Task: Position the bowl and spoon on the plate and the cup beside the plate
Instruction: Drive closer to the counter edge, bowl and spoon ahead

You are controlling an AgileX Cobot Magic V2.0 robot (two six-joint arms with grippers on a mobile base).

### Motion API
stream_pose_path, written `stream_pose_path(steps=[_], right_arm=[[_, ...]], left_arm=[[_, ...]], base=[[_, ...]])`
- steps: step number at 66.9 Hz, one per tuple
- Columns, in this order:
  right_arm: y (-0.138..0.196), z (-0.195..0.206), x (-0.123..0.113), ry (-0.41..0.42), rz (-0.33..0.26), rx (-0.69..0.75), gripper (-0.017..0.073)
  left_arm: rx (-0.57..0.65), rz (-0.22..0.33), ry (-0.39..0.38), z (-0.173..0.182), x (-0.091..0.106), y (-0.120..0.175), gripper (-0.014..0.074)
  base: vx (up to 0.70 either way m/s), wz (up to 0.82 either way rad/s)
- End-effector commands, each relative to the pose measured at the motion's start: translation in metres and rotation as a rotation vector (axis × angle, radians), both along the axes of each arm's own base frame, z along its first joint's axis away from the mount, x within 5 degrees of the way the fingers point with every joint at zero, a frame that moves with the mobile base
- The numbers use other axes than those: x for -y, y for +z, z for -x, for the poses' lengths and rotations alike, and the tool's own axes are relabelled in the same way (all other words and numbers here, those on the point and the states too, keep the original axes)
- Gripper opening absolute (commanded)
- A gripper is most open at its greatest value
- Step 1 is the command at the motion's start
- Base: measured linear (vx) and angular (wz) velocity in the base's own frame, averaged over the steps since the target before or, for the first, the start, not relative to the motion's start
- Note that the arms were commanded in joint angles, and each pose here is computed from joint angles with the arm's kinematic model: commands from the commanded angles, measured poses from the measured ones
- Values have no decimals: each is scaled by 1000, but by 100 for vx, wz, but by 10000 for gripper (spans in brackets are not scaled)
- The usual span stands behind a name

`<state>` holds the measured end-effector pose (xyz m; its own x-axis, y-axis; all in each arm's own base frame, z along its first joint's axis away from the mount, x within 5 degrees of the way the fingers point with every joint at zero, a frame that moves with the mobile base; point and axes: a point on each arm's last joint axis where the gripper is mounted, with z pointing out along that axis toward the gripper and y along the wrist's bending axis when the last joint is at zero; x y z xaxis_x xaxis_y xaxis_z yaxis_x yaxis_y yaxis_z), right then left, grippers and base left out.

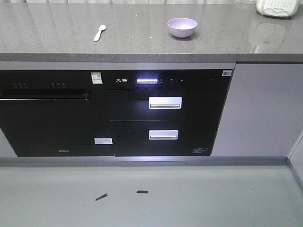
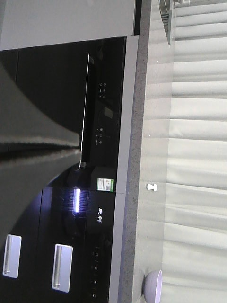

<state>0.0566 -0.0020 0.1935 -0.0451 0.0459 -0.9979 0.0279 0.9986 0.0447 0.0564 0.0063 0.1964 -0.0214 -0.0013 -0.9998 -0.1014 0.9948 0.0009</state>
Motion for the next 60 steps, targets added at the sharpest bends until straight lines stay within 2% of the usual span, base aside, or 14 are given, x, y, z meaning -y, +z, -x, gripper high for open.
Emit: stream_pose_path(steps=[1, 60], right_arm=[[4, 0, -1, 9, 21, 67, -1], [4, 0, -1, 9, 21, 67, -1]], left_arm=[[71, 7, -14, 0, 1, 1, -6], [71, 7, -14, 0, 1, 1, -6]], base=[[9, 0], [8, -1]])
